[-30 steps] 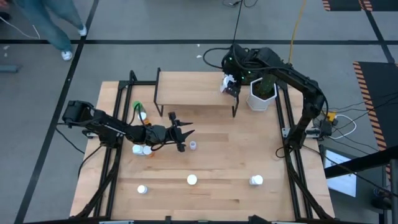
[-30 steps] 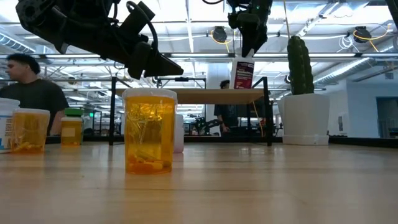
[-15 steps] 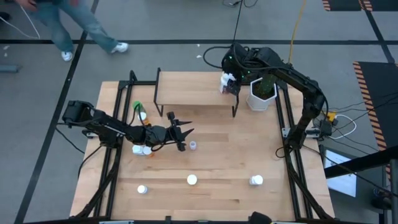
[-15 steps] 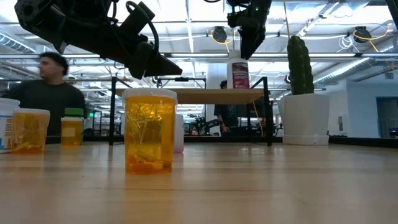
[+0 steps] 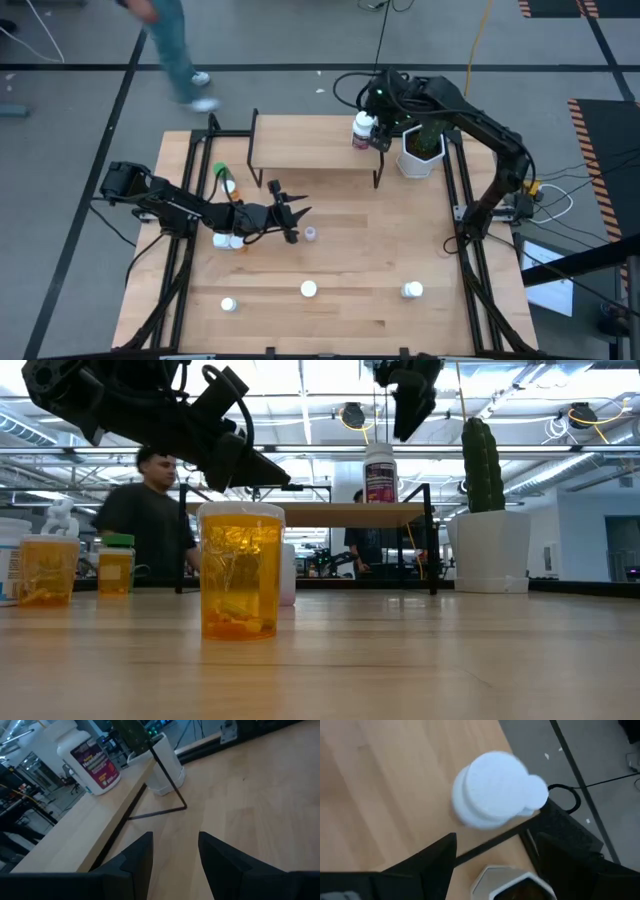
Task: Pick and place medicine bottles onto shelf by color
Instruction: Put the bottom white and blue medicine bottle on the shelf
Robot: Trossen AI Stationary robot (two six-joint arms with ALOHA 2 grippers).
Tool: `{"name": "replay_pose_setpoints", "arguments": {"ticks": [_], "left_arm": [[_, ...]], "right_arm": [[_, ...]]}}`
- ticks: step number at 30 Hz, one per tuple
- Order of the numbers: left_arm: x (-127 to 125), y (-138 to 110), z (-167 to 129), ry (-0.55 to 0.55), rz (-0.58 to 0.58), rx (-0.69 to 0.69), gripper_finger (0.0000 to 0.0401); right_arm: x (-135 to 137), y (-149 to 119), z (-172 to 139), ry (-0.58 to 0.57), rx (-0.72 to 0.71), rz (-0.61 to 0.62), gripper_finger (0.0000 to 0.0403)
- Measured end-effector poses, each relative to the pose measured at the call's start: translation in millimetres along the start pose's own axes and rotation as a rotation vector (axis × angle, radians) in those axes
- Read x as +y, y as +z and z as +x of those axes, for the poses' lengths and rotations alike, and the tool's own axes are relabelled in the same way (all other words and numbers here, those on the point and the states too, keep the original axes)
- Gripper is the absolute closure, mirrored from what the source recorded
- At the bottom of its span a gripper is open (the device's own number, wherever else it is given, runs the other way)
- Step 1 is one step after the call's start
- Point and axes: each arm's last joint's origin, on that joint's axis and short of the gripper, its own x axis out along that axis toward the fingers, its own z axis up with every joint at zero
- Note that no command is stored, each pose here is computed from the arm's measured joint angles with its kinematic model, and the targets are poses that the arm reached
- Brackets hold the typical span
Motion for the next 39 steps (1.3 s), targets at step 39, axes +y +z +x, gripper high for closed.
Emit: {"name": "replay_pose_setpoints", "arguments": {"ticks": [39], "left_arm": [[-6.3,4.8,0.1,-0.399,-0.156,-0.146,0.024]], "right_arm": [[215.2,-167.1,33.3,0.575,-0.499,-0.242,0.0175]]}}
